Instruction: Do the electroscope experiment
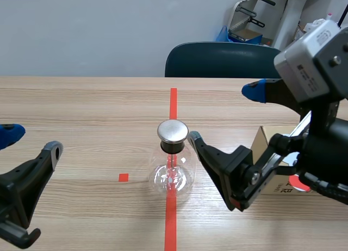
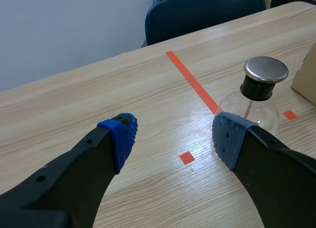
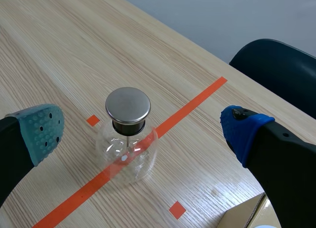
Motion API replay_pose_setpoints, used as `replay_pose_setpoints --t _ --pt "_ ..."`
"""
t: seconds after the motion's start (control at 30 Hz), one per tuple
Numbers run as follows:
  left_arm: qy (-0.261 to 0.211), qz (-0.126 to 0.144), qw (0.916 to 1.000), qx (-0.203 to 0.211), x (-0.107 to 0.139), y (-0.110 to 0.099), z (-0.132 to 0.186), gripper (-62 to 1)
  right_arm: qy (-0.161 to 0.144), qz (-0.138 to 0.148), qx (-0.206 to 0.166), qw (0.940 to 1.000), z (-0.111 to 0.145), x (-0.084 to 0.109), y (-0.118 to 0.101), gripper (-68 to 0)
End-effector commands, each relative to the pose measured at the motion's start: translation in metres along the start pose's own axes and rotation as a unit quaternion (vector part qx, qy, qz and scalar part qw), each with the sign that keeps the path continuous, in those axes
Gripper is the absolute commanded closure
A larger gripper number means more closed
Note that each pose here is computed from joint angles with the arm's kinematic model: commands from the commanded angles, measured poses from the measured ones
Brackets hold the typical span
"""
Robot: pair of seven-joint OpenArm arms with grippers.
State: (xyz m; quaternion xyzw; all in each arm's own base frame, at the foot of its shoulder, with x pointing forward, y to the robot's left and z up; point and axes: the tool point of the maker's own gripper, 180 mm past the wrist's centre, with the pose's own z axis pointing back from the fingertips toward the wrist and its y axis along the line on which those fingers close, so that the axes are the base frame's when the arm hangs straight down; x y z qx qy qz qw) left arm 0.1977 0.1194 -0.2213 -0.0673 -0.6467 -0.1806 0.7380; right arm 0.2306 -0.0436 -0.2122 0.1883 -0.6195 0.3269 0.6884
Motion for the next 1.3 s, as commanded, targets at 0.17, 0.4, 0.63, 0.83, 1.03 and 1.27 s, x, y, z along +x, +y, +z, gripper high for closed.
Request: replay_pose_setpoints --t 0.17,0.4,0.63,0.83,1.03,1.27 --pt "-0.013 0.003 0.9999 -0.004 0.0089 -0.0033 0.0013 -35.6 -0.010 0.004 -0.001 0.9999 0.0011 0.0050 -0.0030 -67.9" --pt "-0.013 0.003 0.9999 -0.004 0.0089 -0.0033 0.0012 -35.6 -0.010 0.004 -0.001 0.9999 0.0011 0.0049 -0.0030 -67.9" --pt "-0.003 0.003 1.0000 -0.004 0.0051 -0.0033 0.0011 -35.6 -0.010 0.004 -0.001 0.9999 0.0011 0.0050 -0.0030 -67.9" --pt "0.010 0.003 0.9999 -0.004 0.0005 -0.0034 0.0012 -35.6 -0.010 0.004 -0.001 0.9999 0.0011 0.0050 -0.0030 -67.9" --pt "0.009 0.003 0.9999 -0.004 0.0006 -0.0033 0.0012 -35.6 -0.009 0.004 -0.001 0.9999 0.0011 0.0048 -0.0030 -67.9" --pt "0.009 0.003 0.9999 -0.004 0.0006 -0.0033 0.0012 -35.6 -0.009 0.004 -0.001 0.9999 0.0011 0.0048 -0.0030 -67.9"
